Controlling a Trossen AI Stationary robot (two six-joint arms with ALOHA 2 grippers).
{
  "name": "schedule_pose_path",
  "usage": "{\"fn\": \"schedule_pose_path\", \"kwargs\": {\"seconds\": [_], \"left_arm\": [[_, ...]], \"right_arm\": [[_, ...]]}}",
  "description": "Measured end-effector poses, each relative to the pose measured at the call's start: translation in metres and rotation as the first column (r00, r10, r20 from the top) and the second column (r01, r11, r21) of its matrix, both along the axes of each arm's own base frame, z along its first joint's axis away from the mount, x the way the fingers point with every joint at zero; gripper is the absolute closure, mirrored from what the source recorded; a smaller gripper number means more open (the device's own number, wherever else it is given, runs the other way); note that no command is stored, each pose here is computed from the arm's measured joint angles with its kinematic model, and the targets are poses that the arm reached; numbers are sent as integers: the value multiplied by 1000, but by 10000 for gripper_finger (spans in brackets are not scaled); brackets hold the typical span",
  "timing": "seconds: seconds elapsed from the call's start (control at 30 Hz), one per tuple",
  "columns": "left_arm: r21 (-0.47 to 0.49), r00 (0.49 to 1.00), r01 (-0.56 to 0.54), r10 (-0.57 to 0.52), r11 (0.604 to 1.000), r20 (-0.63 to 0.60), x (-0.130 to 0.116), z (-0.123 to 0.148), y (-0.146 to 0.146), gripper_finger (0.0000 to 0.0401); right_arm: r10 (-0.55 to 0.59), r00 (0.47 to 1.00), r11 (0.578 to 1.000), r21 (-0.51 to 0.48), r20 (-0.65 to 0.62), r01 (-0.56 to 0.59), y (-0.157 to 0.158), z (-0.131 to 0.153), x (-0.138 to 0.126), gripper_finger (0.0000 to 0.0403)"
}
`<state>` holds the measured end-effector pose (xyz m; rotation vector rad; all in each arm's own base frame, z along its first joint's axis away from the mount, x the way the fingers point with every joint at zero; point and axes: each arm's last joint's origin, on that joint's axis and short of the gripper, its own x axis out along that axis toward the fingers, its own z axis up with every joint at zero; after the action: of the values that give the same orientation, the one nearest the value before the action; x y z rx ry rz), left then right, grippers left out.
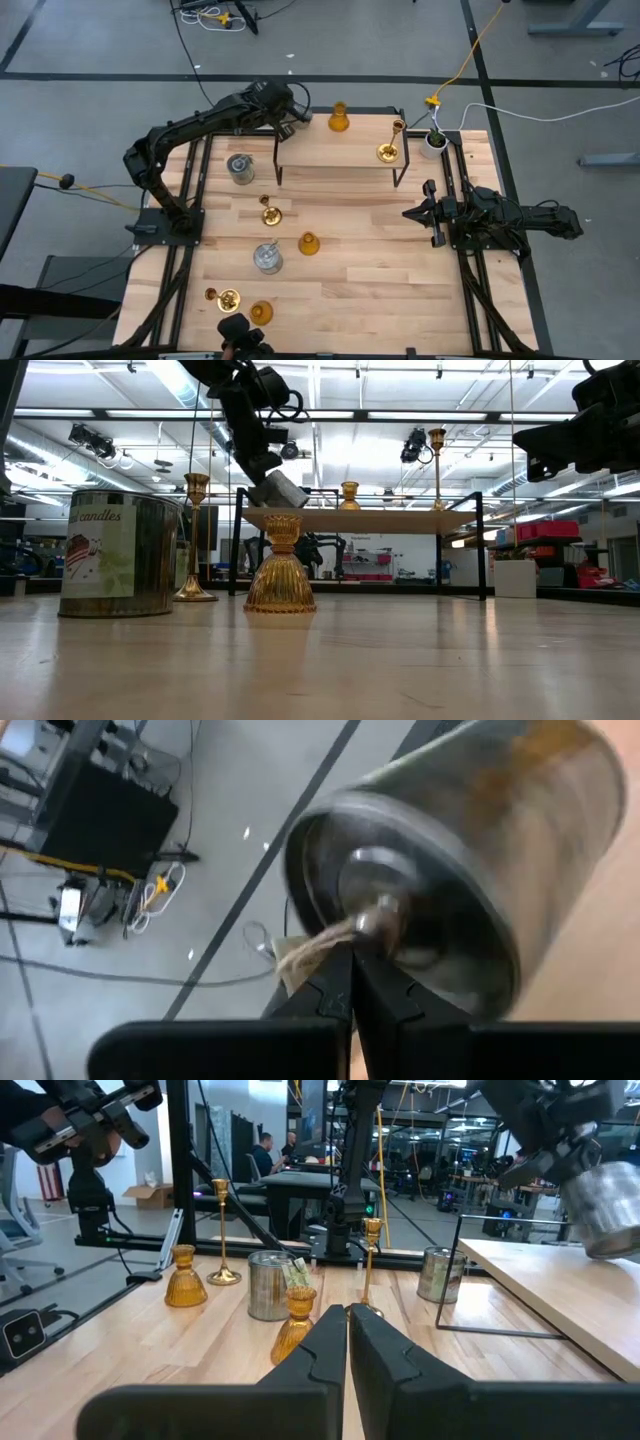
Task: Pick & Place candle stick holders
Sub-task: Adjust the scented candle on the shelf
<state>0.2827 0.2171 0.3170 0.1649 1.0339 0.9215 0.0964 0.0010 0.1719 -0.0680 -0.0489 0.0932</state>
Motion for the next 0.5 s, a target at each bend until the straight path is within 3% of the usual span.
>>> {"fn": "schedule_pose_path", "kwargs": {"seconds": [0.5], "left_arm": [[10,1000,16,-17,1000,24,3,4,-4,391]], "right_arm": [[0,1000,1000,0,0,0,0,0,0,381]]}}
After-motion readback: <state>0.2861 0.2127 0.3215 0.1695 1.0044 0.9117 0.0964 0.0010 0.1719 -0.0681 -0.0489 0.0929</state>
